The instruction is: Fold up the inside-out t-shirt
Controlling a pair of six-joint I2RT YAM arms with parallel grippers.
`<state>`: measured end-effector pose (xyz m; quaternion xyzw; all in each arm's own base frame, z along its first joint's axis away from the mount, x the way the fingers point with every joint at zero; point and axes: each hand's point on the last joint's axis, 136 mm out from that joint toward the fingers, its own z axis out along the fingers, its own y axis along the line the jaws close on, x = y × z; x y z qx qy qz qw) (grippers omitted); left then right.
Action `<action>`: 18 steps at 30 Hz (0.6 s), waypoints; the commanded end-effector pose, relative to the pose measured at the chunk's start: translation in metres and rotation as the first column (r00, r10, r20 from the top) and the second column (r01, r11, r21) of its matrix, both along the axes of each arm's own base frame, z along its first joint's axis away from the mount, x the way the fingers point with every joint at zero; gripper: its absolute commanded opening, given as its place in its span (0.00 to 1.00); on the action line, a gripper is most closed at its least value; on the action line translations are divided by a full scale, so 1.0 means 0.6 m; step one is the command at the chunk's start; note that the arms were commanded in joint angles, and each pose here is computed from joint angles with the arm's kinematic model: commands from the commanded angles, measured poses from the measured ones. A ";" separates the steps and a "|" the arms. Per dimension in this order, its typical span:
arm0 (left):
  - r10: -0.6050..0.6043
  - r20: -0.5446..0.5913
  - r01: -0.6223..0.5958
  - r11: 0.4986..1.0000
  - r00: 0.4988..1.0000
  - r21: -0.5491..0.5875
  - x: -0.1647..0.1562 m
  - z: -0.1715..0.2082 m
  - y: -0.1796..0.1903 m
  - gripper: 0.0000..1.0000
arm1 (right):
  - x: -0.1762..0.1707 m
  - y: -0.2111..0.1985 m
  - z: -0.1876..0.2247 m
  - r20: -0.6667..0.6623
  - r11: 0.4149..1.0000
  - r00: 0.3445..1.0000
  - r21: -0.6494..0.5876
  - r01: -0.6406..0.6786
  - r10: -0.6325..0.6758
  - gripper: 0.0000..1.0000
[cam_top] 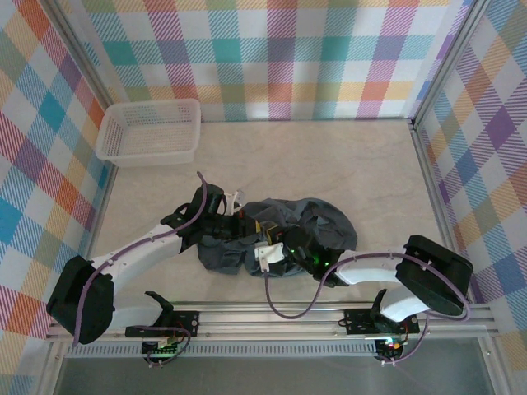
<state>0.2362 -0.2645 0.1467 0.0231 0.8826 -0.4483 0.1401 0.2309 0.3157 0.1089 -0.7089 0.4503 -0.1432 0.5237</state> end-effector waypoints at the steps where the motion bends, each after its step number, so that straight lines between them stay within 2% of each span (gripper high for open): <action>1: 0.023 0.040 -0.023 1.000 0.999 -0.001 0.008 0.013 0.015 0.07 | -0.013 0.019 0.070 -0.037 0.987 0.999 0.157 -0.024 0.030 0.00; 6: 0.102 0.112 -0.102 0.995 0.988 -0.002 0.026 0.051 0.057 0.29 | -0.072 0.009 0.087 -0.283 0.967 0.952 0.250 -0.047 0.120 0.00; 8: 0.138 0.159 -0.137 0.990 0.978 -0.017 0.033 0.082 0.078 0.37 | -0.065 0.003 0.109 -0.327 0.948 0.942 0.317 0.033 0.076 0.00; 10: 0.165 0.236 -0.166 0.986 0.958 -0.015 0.034 0.120 0.100 0.45 | -0.040 -0.006 0.151 -0.361 0.902 0.933 0.405 0.152 0.005 0.00; 13: 0.162 0.358 -0.190 0.981 0.920 0.044 0.018 0.159 0.131 0.55 | 0.010 -0.020 0.232 -0.468 0.782 0.881 0.520 0.343 -0.075 0.00; 14: 0.150 0.396 -0.188 0.980 0.906 0.058 0.012 0.165 0.138 0.59 | 0.030 -0.027 0.258 -0.517 0.732 0.851 0.544 0.411 -0.094 0.00; 16: 0.163 0.433 -0.228 0.968 0.887 0.101 0.007 0.154 0.158 0.61 | 0.073 -0.050 0.298 -0.617 0.619 0.775 0.558 0.553 -0.135 0.00; 17: 0.203 0.421 -0.285 0.948 0.884 0.142 0.008 0.135 0.177 0.63 | 0.093 -0.065 0.315 -0.661 0.559 0.736 0.558 0.613 -0.146 0.00; 18: 0.272 0.389 -0.370 0.907 0.880 0.202 0.012 0.109 0.205 0.67 | 0.113 -0.088 0.325 -0.702 0.487 0.694 0.556 0.674 -0.159 0.00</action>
